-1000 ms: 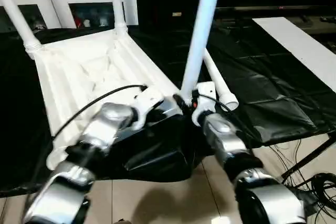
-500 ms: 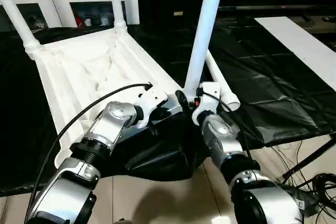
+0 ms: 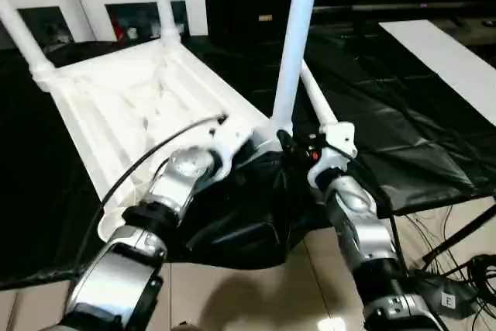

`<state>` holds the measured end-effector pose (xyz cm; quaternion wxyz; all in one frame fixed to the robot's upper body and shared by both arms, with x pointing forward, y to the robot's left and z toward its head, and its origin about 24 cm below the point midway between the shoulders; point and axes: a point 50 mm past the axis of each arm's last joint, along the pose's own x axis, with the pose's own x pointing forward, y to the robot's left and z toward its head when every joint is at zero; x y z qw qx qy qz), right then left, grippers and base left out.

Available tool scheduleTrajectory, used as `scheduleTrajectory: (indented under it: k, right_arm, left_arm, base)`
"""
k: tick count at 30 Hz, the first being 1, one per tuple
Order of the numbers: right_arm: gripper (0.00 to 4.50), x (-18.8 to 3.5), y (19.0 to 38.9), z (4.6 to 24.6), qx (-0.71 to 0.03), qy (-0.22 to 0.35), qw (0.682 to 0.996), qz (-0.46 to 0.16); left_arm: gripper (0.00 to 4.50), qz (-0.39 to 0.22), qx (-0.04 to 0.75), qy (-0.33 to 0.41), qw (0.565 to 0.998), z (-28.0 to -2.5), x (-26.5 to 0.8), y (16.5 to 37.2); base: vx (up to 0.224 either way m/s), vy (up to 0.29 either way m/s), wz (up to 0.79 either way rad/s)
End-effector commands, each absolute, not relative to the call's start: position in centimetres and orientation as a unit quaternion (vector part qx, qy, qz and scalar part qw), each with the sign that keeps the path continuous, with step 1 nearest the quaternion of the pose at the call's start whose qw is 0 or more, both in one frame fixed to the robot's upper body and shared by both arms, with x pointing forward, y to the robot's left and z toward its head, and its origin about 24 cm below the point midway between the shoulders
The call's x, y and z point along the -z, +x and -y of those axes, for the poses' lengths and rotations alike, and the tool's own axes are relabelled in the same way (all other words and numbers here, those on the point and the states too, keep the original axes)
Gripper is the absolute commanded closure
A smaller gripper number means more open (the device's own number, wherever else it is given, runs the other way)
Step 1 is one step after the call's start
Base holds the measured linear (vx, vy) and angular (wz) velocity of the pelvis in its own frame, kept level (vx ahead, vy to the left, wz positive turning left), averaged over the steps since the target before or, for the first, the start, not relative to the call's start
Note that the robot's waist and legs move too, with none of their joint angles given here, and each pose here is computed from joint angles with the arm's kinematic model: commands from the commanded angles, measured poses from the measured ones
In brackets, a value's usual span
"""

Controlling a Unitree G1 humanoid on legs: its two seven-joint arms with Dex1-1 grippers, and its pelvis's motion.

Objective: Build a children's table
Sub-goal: Rotate leg to tighten, then rotate table base

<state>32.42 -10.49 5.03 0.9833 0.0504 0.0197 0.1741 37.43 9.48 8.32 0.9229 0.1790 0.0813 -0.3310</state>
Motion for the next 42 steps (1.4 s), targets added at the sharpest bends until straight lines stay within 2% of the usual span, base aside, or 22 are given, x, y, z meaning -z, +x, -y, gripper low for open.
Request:
scheduleTrajectory:
  k: [1, 5, 9, 12, 13, 17, 20, 22, 24, 25, 30, 33, 38, 42]
  right_arm:
    - [0.65, -4.8, 32.0, 10.3, -0.194, 0.038, 0.980, -0.034]
    - [0.65, -4.1, 31.6, 10.1, -0.213, 0.024, 0.974, -0.070]
    - [0.65, -3.2, 31.5, 9.6, -0.232, 0.004, 0.967, -0.105]
    - [0.65, -2.9, 31.5, 9.1, -0.242, 0.001, 0.964, -0.113]
    - [0.65, -2.9, 31.8, 8.7, -0.247, -0.002, 0.962, -0.117]
    - [0.65, -3.0, 32.2, 8.2, -0.252, 0.001, 0.960, -0.123]
    - [0.65, -3.3, 33.0, 7.4, -0.264, 0.001, 0.957, -0.124]
    - [0.65, -3.4, 33.1, 7.2, -0.268, -0.002, 0.956, -0.124]
    - [0.65, -3.6, 33.4, 6.7, -0.280, -0.005, 0.952, -0.124]
    - [0.65, -3.6, 33.4, 6.7, -0.280, -0.005, 0.952, -0.124]
    - [0.65, -3.3, 33.5, 6.1, -0.303, -0.011, 0.943, -0.134]
    - [0.65, -3.1, 33.6, 6.0, -0.307, -0.016, 0.941, -0.140]
    - [0.65, -2.9, 33.9, 5.7, -0.332, -0.022, 0.932, -0.145]
    - [0.65, -3.2, 34.2, 5.5, -0.366, -0.016, 0.919, -0.143]
  left_arm:
    - [3.51, -0.036, 0.288, 0.195, 0.937, -10.8, -10.7, 38.1]
    - [3.26, -0.021, 0.254, 0.184, 0.949, -12.3, -11.8, 38.0]
    - [3.26, -0.023, 0.207, 0.185, 0.960, -15.7, -13.1, 36.7]
    - [3.26, -0.052, 0.161, 0.204, 0.964, -19.3, -13.8, 34.9]
    - [3.26, -0.082, 0.121, 0.227, 0.963, -22.0, -14.1, 33.4]
    - [3.26, -0.122, 0.067, 0.271, 0.953, -25.1, -14.4, 31.5]
    - [3.26, -0.182, 0.031, 0.325, 0.928, -28.0, -14.5, 29.2]
    - [3.26, -0.198, 0.038, 0.333, 0.921, -28.3, -14.5, 28.6]
    - [3.26, -0.262, 0.071, 0.349, 0.897, -28.8, -14.4, 26.5]
    - [3.26, -0.262, 0.071, 0.349, 0.897, -28.8, -14.4, 26.5]
    - [3.26, -0.351, 0.097, 0.369, 0.855, -29.9, -13.1, 24.3]
    - [3.26, -0.371, 0.125, 0.353, 0.849, -29.5, -12.1, 23.9]
    - [3.26, -0.384, 0.214, 0.292, 0.849, -27.2, -10.1, 23.4]
    - [3.26, -0.382, 0.258, 0.287, 0.840, -26.4, -9.5, 23.4]
  base:
    - [0.000, 0.000, 0.00]
    - [0.000, 0.000, 0.00]
    - [0.000, 0.000, 0.00]
    - [0.000, 0.000, 0.00]
    - [0.000, 0.000, 0.00]
    - [0.000, 0.000, 0.00]
    - [0.000, 0.000, 0.00]
    - [0.000, 0.000, 0.00]
    - [0.000, 0.000, 0.00]
    - [0.000, 0.000, 0.00]
    - [0.000, 0.000, 0.00]
    - [0.000, 0.000, 0.00]
    - [0.000, 0.000, 0.00]
    - [0.000, 0.000, 0.00]
